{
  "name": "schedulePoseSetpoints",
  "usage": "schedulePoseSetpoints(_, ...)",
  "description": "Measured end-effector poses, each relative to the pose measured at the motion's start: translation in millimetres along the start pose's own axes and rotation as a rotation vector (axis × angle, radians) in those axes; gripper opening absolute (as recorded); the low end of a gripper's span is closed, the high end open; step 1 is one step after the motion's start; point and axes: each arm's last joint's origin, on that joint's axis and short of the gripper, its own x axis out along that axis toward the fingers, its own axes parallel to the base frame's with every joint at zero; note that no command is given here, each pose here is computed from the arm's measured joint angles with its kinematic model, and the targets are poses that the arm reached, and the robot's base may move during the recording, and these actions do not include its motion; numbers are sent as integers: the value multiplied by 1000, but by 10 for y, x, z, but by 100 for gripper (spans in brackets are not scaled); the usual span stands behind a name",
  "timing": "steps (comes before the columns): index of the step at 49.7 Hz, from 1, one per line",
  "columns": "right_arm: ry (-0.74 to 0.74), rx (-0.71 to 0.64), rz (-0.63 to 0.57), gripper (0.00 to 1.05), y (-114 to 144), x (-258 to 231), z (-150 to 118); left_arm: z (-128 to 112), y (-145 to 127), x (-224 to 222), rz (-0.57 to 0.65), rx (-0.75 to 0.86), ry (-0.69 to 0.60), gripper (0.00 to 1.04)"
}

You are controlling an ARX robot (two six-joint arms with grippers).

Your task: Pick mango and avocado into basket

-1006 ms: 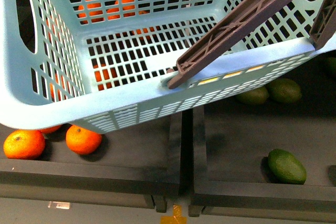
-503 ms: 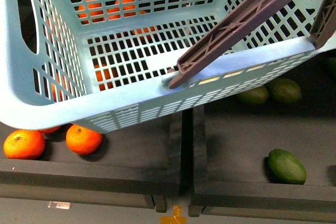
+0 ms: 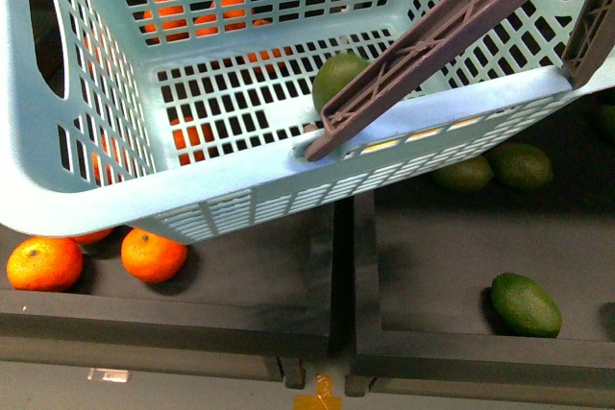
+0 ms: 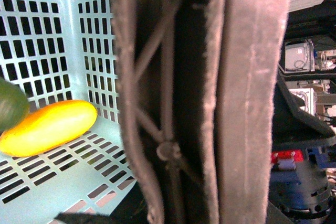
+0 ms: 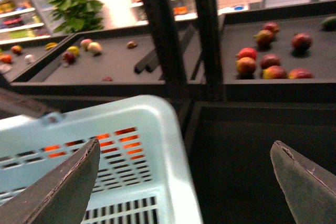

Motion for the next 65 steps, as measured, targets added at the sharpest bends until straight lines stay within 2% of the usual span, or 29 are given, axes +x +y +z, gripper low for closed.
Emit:
schedulePoseSetpoints(4, -20, -17, -58, 95, -50, -24, 37, 0, 0, 0, 0, 0, 0, 15)
schedulePoseSetpoints(7, -55, -75, -183, 85, -62, -102, 19, -1, -1, 0, 0, -1, 1, 15)
schedulePoseSetpoints(11, -62, -112, -239, 74, -68, -252, -63, -10, -8, 3, -3, 1, 5, 15)
schedulePoseSetpoints(20, -57, -145, -245, 49, -60, -638, -281, -10, -8, 3, -3, 1, 5, 15)
schedulePoseSetpoints(23, -51, -152, -246, 35, -61, -808, -384, -10, -7, 3, -2, 3, 3, 15)
schedulePoseSetpoints(27, -44, -157, -250, 24, -69, -931, -463, -10, -7, 3, -2, 1, 4, 15)
schedulePoseSetpoints(32, -39, -161, -235, 2, -111, -1184, -578, -10, -7, 3, -2, 1, 4, 15)
schedulePoseSetpoints(52, -36, -163, -254, 2, -54, -1757, -841, -7, -5, 2, -2, 1, 4, 15)
schedulePoseSetpoints(65, -36, -163, -254, 2, -12, -1967, -920, -6, -5, 2, -2, 1, 3, 15)
